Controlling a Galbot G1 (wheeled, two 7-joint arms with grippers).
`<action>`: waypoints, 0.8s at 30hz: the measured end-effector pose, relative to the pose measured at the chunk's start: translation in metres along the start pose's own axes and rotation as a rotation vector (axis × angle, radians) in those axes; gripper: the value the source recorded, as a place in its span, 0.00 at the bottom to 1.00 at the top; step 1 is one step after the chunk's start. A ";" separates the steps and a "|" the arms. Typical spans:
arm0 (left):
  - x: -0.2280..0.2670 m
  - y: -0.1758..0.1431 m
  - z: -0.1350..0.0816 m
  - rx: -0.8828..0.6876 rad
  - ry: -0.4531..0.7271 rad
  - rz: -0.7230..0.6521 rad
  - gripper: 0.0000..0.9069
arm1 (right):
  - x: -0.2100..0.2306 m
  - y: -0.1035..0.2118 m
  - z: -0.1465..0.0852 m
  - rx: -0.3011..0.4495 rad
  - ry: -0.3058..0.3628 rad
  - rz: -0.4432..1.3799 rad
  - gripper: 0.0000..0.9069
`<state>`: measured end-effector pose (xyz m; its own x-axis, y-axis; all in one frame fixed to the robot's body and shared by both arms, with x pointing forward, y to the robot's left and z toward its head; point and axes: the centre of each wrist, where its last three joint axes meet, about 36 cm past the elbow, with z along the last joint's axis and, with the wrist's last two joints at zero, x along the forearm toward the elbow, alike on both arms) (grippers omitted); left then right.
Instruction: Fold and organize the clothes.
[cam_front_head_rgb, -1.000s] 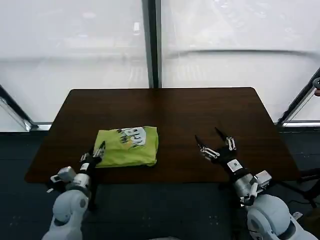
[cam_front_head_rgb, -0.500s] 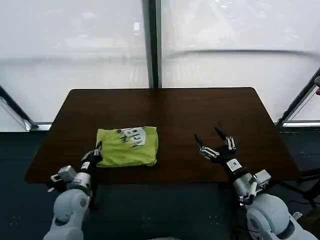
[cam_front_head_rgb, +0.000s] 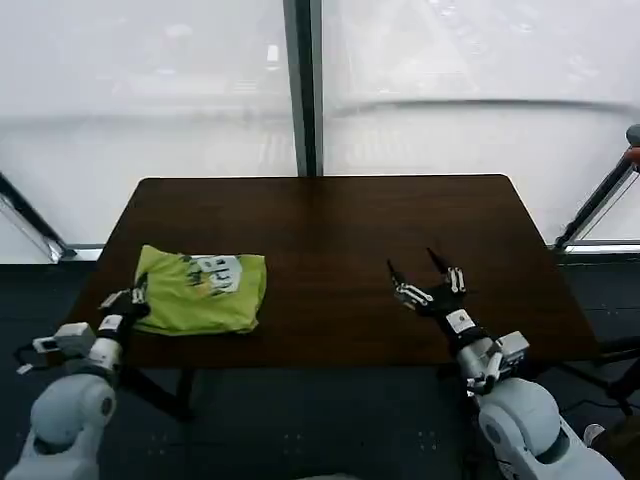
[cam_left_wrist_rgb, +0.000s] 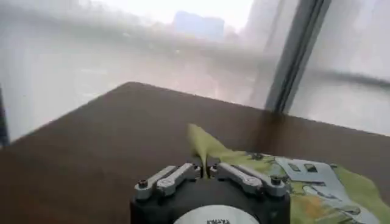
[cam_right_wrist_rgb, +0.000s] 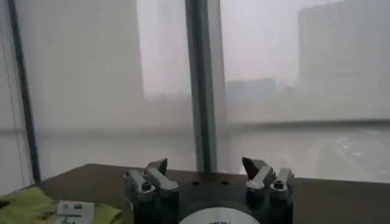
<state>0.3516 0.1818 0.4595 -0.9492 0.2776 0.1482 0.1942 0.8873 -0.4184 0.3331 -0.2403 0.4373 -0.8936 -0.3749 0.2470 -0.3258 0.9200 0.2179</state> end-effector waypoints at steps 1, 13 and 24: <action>0.005 0.002 -0.002 -0.032 -0.017 -0.004 0.97 | -0.007 0.004 -0.002 -0.027 0.023 -0.005 0.97; 0.041 0.035 -0.003 -0.194 -0.047 -0.153 0.97 | -0.100 0.057 -0.007 -0.135 0.169 -0.170 0.97; 0.049 0.050 -0.004 -0.205 -0.046 -0.209 0.97 | -0.150 0.092 0.022 -0.145 0.265 -0.194 0.71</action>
<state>0.3163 0.2409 0.4499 -0.9832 0.0685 0.1690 0.0352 0.9806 -0.1926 0.4304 -0.0964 0.3991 -0.7020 -0.5752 0.4199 -0.4174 0.8100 0.4119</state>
